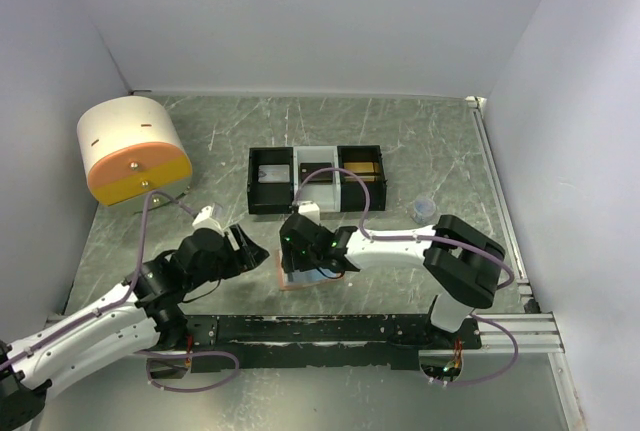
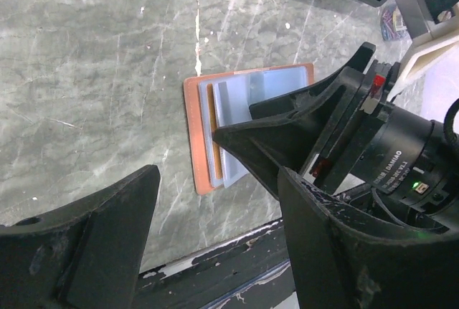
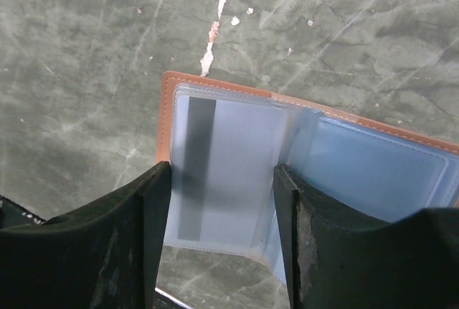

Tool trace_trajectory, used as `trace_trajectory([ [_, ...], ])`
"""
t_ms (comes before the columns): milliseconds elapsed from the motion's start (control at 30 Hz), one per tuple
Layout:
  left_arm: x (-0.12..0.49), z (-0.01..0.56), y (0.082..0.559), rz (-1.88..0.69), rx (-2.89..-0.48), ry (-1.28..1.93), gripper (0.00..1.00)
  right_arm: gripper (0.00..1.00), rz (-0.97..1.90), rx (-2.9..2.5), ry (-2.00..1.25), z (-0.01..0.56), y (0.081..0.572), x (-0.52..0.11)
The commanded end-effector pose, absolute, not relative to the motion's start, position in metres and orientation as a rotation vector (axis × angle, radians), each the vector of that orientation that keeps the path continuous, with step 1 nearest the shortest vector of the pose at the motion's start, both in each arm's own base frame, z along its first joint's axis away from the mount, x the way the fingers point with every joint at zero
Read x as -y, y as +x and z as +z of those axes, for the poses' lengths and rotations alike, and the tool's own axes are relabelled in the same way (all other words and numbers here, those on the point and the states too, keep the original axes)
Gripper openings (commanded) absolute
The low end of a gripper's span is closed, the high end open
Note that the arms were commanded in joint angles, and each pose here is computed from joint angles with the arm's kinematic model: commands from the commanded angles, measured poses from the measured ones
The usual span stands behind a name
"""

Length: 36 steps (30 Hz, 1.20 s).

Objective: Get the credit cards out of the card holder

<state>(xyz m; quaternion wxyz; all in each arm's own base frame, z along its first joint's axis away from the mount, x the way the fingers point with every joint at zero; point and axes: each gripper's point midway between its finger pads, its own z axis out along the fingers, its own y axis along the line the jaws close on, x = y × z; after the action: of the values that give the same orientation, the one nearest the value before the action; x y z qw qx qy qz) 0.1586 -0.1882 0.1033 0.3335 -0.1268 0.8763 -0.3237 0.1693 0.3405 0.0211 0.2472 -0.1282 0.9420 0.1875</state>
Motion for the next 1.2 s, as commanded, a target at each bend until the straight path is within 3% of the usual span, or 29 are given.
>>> trace_trajectory([
  [0, 0.195, 0.110, 0.158, -0.888, -2.277, -0.297, 0.78, 0.51, 0.591, -2.690, -0.351, -0.008, 0.146, -0.333],
  [267, 0.218, 0.109, 0.152, -1.019, -2.265, -0.181, 0.77, 0.49, 0.712, -2.686, -0.310, -0.004, 0.147, -0.334],
  [567, 0.237, 0.094, 0.144, -1.157, -2.271, -0.145, 0.65, 0.49, 0.759, -2.699, -0.204, -0.013, 0.149, -0.317],
  [1167, 0.254, 0.082, 0.132, -1.237, -2.290, 0.037, 0.59, 0.49, 0.806, -2.686, -0.169, -0.006, 0.156, -0.316],
])
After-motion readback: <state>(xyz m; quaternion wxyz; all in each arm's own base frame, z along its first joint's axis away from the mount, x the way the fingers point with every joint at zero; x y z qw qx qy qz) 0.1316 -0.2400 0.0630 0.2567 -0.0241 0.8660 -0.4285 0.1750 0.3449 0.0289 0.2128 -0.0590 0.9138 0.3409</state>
